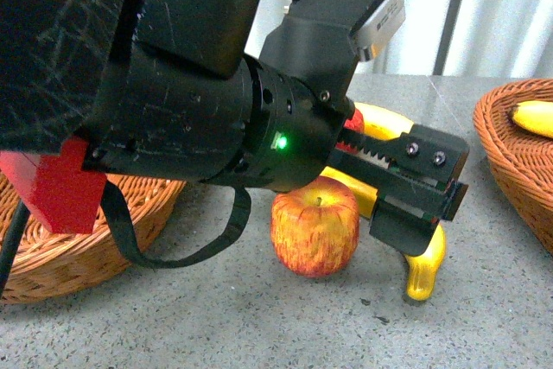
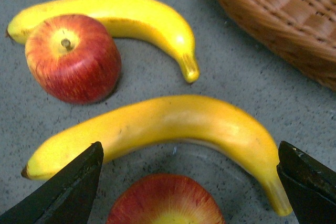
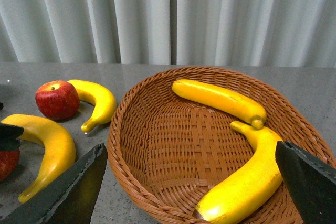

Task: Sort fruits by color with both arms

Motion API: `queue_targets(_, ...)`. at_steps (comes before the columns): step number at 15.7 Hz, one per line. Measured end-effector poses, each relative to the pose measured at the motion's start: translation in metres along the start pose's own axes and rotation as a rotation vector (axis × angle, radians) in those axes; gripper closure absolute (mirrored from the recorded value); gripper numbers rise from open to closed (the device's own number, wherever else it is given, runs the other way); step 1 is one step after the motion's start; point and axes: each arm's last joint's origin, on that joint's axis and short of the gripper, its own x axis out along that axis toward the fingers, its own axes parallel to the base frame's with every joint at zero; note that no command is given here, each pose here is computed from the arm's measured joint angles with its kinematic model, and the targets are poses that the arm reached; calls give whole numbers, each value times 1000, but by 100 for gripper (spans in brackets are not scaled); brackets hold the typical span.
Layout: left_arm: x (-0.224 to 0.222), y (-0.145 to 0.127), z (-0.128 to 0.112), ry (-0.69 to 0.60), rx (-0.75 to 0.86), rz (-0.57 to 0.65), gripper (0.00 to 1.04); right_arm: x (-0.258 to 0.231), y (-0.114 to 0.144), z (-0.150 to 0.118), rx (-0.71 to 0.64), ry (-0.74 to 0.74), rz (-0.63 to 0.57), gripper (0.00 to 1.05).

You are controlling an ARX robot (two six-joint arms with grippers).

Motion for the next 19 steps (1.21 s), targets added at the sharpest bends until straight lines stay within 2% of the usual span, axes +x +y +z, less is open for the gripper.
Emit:
queue_targets(7, 12, -4, -20, 119, -18, 11, 7, 0, 0, 0, 0, 0, 0, 7)
queue_targets(9, 12, -3, -23, 144, -19, 22, 29, 0, 0, 0, 0, 0, 0, 7)
queue_targets(10, 11, -3, -23, 148, -21, 23, 36, 0, 0, 0, 0, 0, 0, 7)
queue_targets(13, -2, 6, -13, 114, -39, 58, 39, 0, 0, 0, 0, 0, 0, 7)
queue_targets(14, -17, 15, 1, 47, -59, 100, 39, 0, 0, 0, 0, 0, 0, 7)
queue_targets(16, -57, 45, 25, -92, -164, 272, 40, 0, 0, 0, 0, 0, 0, 7)
queue_targets(17, -71, 67, 25, -108, -247, 379, 40, 0, 0, 0, 0, 0, 0, 7)
queue_targets(19, -82, 105, -4, -49, -429, 538, 40, 0, 0, 0, 0, 0, 0, 7)
